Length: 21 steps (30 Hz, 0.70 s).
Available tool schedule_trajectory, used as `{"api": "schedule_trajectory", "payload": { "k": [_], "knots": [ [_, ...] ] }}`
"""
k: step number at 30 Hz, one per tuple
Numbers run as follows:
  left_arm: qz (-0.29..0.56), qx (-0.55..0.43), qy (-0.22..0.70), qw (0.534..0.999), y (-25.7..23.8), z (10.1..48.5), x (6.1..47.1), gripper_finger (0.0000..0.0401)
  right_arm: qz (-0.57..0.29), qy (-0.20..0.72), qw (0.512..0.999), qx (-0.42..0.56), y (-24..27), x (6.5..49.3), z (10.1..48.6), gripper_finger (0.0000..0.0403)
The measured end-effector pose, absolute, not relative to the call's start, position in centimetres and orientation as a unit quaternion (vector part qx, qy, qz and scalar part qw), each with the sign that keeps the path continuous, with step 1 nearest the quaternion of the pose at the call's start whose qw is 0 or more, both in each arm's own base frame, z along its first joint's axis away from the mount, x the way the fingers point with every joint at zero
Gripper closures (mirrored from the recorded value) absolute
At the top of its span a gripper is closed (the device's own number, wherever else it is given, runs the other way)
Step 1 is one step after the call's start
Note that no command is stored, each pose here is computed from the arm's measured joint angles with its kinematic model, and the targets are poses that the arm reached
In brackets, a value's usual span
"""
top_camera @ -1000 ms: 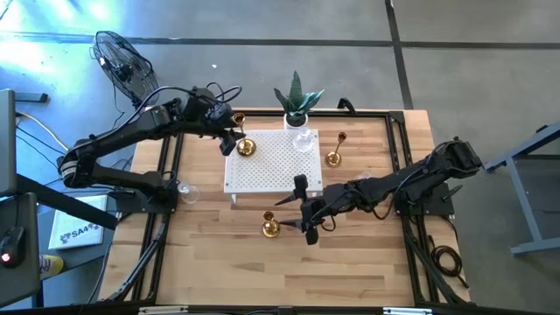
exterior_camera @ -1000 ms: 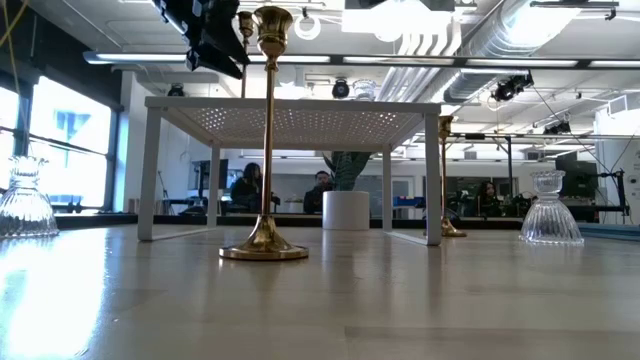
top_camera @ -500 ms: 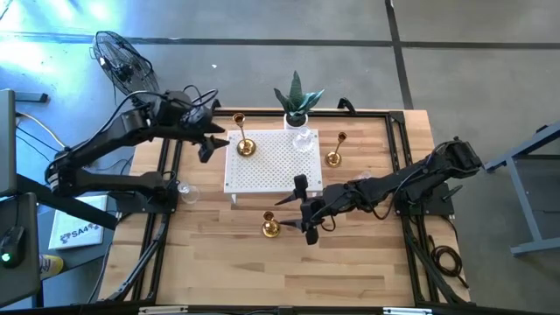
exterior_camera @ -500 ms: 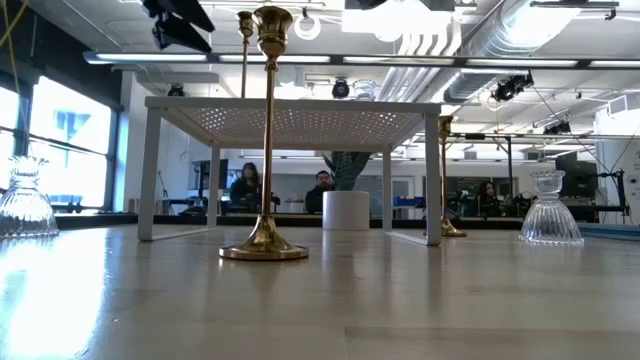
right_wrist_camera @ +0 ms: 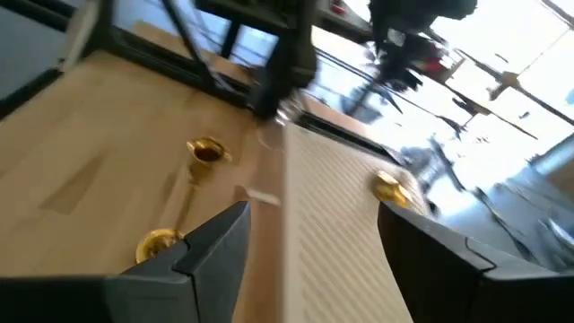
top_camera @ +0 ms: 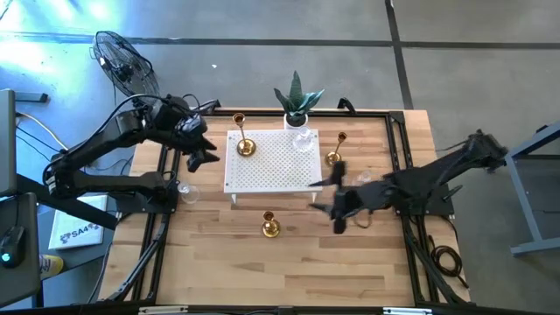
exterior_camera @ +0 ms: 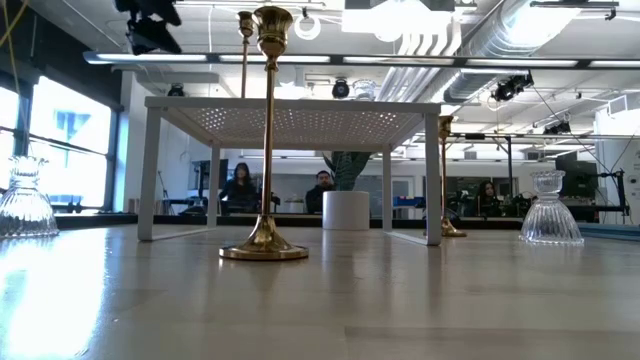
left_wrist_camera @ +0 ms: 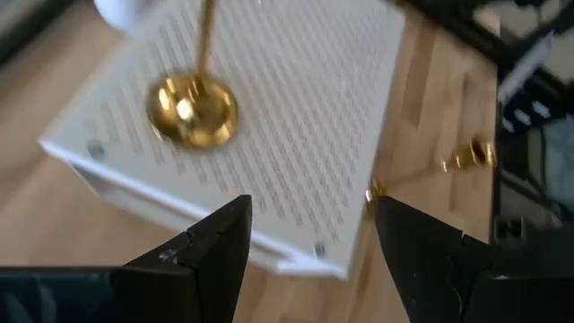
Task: Pick & Place candle stick holders
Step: Put the right transparent candle holder on the shelf aligned with the other transparent candle holder
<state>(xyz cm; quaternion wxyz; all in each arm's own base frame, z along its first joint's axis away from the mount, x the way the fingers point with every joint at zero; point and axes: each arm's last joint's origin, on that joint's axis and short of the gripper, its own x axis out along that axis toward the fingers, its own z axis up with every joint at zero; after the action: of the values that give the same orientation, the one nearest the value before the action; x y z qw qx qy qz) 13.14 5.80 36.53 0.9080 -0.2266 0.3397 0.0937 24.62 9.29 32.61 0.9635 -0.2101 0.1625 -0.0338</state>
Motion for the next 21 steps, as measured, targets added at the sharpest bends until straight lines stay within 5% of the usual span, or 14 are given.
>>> {"api": "schedule_trajectory", "payload": {
  "k": [11, 15, 21],
  "knots": [
    [0.093, -0.26, 0.41, 0.869, 4.5, 35.7, 10.8, 0.0168, -0.074, 0.238, 0.967, -0.043, 8.0, 15.7, 33.9, 0.0165],
    [0.096, -0.267, 0.401, 0.871, 4.2, 35.9, 10.2, 0.0168, -0.088, 0.343, 0.933, 0.061, 7.4, 14.3, 32.2, 0.0165],
    [0.109, -0.269, 0.391, 0.873, 4.0, 36.0, 9.7, 0.0168, -0.217, 0.408, 0.873, 0.157, 6.0, 12.9, 30.6, 0.0165]
  ]
}}
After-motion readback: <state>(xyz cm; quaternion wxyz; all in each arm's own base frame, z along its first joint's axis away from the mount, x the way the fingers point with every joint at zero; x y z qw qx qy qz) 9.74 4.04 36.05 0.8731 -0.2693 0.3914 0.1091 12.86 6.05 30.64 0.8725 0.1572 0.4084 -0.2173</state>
